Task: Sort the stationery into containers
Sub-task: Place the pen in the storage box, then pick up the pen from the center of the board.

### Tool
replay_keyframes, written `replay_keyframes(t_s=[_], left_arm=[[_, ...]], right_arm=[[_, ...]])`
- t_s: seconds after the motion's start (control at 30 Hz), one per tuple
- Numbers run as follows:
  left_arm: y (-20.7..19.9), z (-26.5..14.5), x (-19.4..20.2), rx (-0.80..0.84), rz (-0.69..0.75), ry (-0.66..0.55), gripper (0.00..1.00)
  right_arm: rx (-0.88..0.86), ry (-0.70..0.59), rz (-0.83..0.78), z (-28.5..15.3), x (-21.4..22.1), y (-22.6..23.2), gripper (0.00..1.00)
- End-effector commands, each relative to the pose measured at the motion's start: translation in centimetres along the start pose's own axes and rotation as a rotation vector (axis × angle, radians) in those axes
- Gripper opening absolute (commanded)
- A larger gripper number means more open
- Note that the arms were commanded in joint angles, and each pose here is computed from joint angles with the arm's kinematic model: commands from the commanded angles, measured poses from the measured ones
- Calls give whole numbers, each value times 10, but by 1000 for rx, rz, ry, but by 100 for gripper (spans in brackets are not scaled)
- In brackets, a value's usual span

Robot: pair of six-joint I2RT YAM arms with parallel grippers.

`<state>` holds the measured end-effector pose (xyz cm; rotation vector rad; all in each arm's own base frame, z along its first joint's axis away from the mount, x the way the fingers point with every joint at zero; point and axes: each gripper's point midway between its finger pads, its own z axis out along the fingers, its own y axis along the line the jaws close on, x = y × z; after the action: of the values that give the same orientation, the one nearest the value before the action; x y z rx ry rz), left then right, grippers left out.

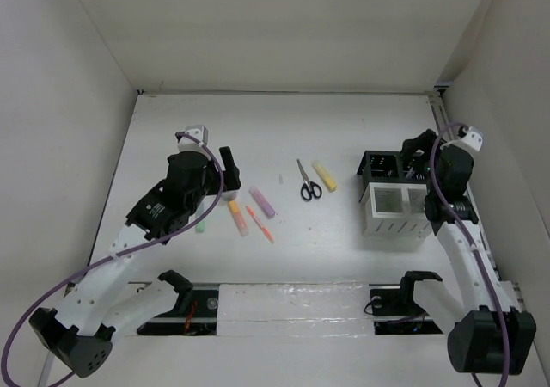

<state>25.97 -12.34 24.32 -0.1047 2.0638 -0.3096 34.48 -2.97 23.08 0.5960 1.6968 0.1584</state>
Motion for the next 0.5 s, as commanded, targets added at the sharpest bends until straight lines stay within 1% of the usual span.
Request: replay_keyframes(t_s=[0.0, 0.03, 0.07, 0.1, 0.17, 0.2, 0.23, 0.3, 0.33, 0.37, 0.4, 0.43, 0.47], left_arm=[[2, 5, -5, -33, -3, -15, 99], [2, 5, -5, -33, -14, -16, 99], [2, 7, -7, -42, -13, -17, 99], [7, 7, -7, -61, -26, -13, 99], [19, 13, -12, -119, -71, -25, 99], [22, 11, -16, -138, -88, -32, 99], [28, 16, -15, -179, -99, -22, 99], [39, 11, -24, -247, -164, -45, 99], [43, 15, -24, -267, -180, -42, 99], [60, 15, -27, -318, -215, -51, 99], [67, 16, -29, -333, -245, -54, 99], [78, 15, -30, -356, -267, -59, 99], [89, 16, -32, -386, -287, -74, 99]], right_arm=[[-185, -48, 15, -20, -34, 45, 89], [-228, -52, 4, -25, -39, 55, 91], [-251, -41, 2, -27, -36, 59, 100], [-346, -28, -17, -36, -39, 83, 100], [-422, 16, -75, -38, -32, 104, 100], [-483, 72, -110, -45, -17, 124, 100], [-512, 74, -141, -49, -23, 140, 100], [-509, 165, -243, -42, 8, 155, 100], [-539, 192, -290, -52, 25, 175, 100], [-548, 227, -329, -50, 41, 188, 100], [-563, 249, -378, -54, 54, 197, 100], [-603, 294, -429, -68, 79, 214, 100], [-623, 313, -448, -73, 90, 226, 100]])
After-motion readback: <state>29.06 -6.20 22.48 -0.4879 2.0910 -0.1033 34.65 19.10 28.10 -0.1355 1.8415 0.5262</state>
